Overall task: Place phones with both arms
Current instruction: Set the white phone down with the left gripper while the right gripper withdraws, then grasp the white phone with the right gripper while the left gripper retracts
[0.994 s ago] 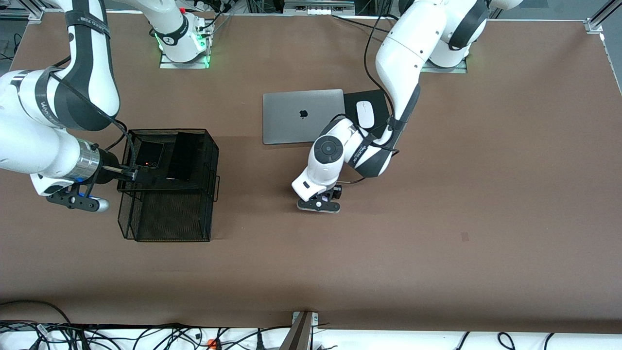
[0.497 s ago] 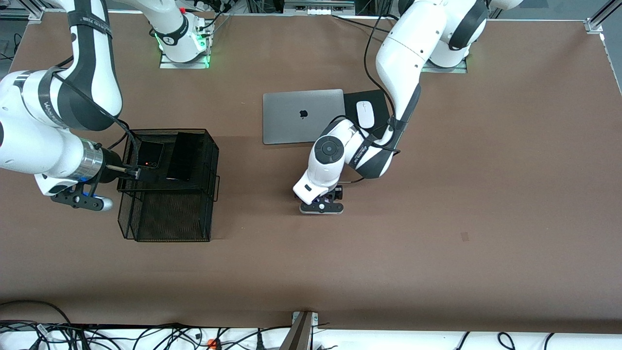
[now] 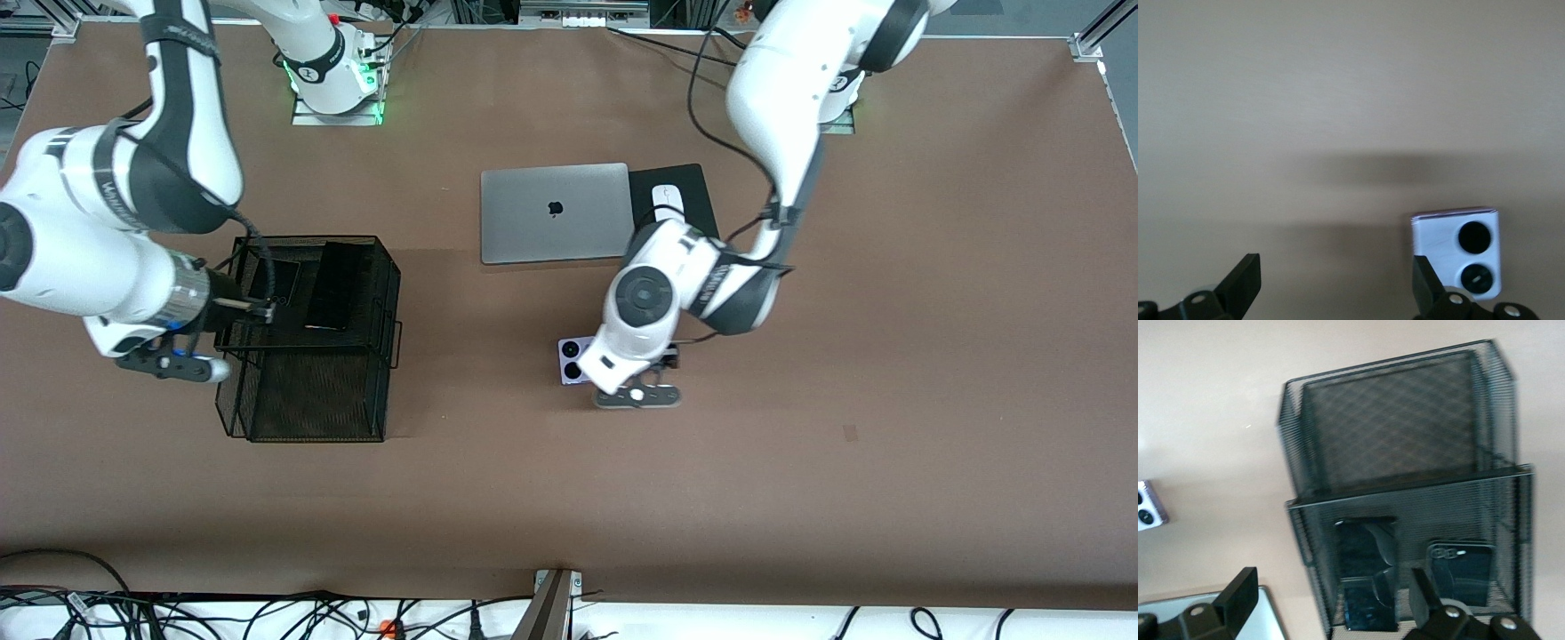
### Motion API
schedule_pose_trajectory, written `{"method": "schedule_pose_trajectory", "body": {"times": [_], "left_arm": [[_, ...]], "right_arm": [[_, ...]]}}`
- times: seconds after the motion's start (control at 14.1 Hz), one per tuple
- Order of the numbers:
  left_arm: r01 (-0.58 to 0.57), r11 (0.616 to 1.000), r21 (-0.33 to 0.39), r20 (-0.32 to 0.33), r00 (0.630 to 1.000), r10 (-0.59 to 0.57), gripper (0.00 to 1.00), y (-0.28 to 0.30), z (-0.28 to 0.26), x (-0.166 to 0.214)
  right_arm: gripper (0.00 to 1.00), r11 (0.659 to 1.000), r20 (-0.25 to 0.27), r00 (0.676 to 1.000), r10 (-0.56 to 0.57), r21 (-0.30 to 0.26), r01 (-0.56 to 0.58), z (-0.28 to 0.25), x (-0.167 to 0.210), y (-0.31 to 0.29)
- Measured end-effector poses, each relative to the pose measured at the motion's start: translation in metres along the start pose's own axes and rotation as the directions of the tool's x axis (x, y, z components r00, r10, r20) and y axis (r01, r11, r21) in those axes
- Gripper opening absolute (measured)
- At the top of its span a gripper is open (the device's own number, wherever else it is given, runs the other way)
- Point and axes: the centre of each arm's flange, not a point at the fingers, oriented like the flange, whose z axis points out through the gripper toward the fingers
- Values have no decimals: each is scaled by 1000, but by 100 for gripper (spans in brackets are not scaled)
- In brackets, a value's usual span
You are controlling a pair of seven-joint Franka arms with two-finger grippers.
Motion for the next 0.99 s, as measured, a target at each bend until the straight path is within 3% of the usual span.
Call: {"method": "schedule_pose_trajectory", "body": {"times": [0.14, 0.5, 0.78, 0.99], "left_arm": [[15, 999, 33, 46, 999, -16, 100, -30, -23, 5], [19, 980, 199, 58, 998, -32, 100, -126, -82, 23], [-63, 978, 198, 106, 993, 43, 100, -234, -161, 25], [-73, 983, 170, 106, 993, 55, 100, -301, -220, 11]], "right_arm": [[100, 1000, -26, 999, 30, -3, -30, 10, -17, -57], [100, 997, -218, 973, -74, -14, 73, 91, -58, -214], [100, 989, -273, 951, -146, -11, 149, 178, -83, -313], [100, 982, -329, 927, -181, -16, 186, 231, -84, -347]]}}
